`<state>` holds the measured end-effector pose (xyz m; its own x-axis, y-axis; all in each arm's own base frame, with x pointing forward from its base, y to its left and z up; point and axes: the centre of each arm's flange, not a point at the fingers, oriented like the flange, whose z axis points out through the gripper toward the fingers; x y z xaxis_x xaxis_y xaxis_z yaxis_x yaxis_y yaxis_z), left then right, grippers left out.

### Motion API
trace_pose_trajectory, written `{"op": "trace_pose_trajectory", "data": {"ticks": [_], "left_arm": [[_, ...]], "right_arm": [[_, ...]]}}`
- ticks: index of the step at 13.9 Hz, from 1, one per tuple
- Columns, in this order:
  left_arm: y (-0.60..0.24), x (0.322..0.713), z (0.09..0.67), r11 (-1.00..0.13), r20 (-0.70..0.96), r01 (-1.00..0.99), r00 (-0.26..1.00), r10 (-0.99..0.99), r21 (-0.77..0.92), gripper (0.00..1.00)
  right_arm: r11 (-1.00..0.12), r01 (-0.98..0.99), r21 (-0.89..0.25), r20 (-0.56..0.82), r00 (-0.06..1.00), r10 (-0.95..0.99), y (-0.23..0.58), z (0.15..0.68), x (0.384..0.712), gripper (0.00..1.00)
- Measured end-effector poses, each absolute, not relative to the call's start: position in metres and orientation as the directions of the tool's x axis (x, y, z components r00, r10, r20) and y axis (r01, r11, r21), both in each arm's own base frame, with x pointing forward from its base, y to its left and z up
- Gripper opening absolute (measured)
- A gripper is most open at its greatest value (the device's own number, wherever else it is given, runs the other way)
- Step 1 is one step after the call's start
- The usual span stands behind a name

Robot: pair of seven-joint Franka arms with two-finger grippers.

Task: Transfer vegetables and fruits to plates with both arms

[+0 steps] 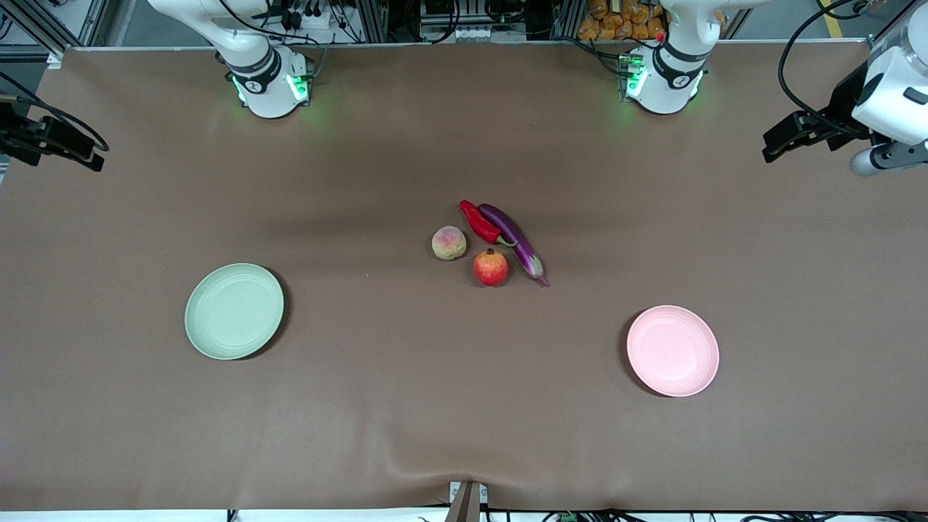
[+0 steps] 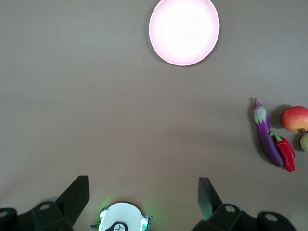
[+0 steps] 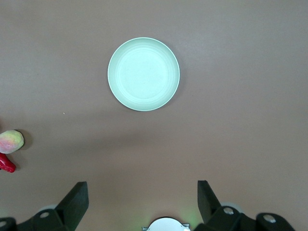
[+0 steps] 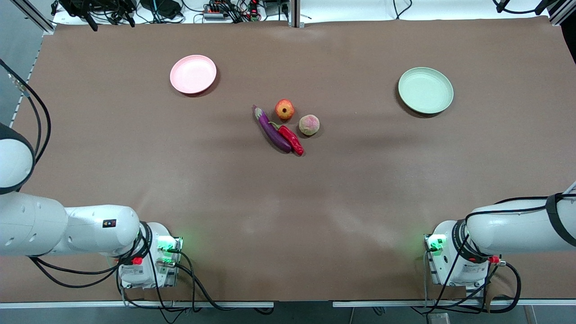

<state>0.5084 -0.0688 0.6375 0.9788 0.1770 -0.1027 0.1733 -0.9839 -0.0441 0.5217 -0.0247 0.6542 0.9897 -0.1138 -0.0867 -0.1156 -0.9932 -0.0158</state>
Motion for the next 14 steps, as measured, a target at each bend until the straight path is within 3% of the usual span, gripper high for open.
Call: {"op": "trace_pose_trajectory", "data": {"ticks": [5,12,14], "left_arm": [[-0.113,0.516,0.595,-0.980,-0.083,0.190,0.977,0.194,-0.050,1.00],[-0.261,0.542,0.407,-0.901,-0.176,0.430,0.884,0.433,-0.062,1.00],[-0.304,0.539,0.357,-0.856,-0.195,0.514,0.835,0.515,-0.059,0.87]], "right_arm": [[-0.993,-0.118,-0.016,-0.090,0.989,-0.116,-0.026,0.654,0.521,1.00],[-0.993,-0.119,-0.016,-0.093,0.989,-0.117,-0.026,0.654,0.521,1.00],[-0.993,-0.119,-0.016,-0.092,0.989,-0.117,-0.026,0.654,0.521,1.00]]}}
